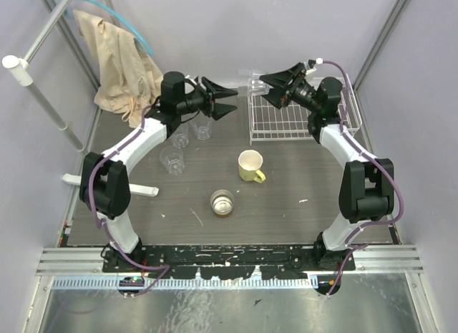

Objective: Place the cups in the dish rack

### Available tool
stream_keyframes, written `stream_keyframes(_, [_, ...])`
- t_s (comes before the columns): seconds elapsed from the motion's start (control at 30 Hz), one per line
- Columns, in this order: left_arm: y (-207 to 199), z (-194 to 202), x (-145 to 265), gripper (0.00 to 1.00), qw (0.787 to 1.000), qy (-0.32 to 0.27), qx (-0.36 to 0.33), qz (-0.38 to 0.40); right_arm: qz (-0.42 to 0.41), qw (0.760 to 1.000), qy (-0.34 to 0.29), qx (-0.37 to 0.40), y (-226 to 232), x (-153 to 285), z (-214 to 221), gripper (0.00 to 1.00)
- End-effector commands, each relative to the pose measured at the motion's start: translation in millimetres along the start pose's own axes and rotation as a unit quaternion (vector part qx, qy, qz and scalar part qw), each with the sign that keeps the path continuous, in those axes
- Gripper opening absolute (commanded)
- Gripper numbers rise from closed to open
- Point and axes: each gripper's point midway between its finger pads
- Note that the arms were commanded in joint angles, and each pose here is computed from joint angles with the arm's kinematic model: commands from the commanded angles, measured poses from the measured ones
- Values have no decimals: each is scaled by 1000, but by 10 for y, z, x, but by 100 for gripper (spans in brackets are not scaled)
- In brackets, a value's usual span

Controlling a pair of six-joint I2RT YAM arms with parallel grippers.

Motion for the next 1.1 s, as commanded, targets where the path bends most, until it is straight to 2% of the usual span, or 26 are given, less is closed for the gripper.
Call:
stream_keyframes(0.0, [189,-110,171,63,999,-26,-3,-30,-41,995,-36,80,552,162,-230,30])
stream_keyframes(0.1, [378,-232,256,66,996,-48,-21,-66,-7,994,-49,95,443,250,-416,30])
stream_keyframes(0.23, [676,-322,393,68,984,-60,-59,-156,72,983,-79,152,239,444,-815,30])
stream_keyframes(0.33, [769,-380,498,69,970,-71,-99,-208,152,966,-108,180,20,626,-1170,29])
stream_keyframes(0.47, [845,-424,612,69,960,-75,-121,-240,232,943,-141,194,-208,833,-1562,28])
stream_keyframes(0.67, [903,-517,745,70,941,-80,-171,-282,359,885,-171,243,-467,1057,-2044,28])
stream_keyframes(0.83, [965,-564,857,70,922,-80,-202,-321,433,845,-188,252,-709,1215,-2308,26])
stream_keyframes(1.07, [1136,-571,920,71,914,-74,-207,-340,513,785,-207,277,-986,1431,-2592,25])
Point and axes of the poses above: each gripper's point midway between its finger pads, its own x axis back along the fingers, its own y axis along the line the jaws close on, z = x × y, and after that the axes turned 1 degree about x, right-handed
